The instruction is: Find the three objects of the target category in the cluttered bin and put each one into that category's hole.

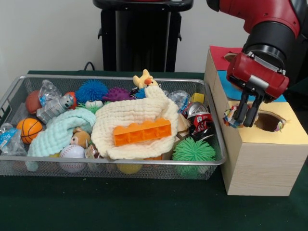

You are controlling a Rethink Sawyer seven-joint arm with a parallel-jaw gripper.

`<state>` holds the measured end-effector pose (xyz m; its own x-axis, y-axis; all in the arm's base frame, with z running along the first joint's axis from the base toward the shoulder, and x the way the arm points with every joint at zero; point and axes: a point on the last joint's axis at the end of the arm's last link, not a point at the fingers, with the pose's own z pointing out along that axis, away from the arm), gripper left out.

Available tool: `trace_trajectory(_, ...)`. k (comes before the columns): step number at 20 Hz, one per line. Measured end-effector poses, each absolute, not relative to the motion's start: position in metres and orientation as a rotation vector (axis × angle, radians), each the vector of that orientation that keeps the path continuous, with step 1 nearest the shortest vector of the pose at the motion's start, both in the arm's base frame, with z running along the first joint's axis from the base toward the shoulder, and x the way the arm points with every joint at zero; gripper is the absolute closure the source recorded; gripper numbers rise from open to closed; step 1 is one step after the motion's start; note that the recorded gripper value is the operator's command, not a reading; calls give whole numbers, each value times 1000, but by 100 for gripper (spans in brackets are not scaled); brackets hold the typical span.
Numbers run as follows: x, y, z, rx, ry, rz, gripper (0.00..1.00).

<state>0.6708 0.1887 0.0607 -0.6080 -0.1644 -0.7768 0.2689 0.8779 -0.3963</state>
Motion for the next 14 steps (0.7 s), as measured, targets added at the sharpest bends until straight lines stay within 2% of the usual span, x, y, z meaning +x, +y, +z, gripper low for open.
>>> trace_trajectory(14, 658, 223, 63, 150, 2131, -586, 100)
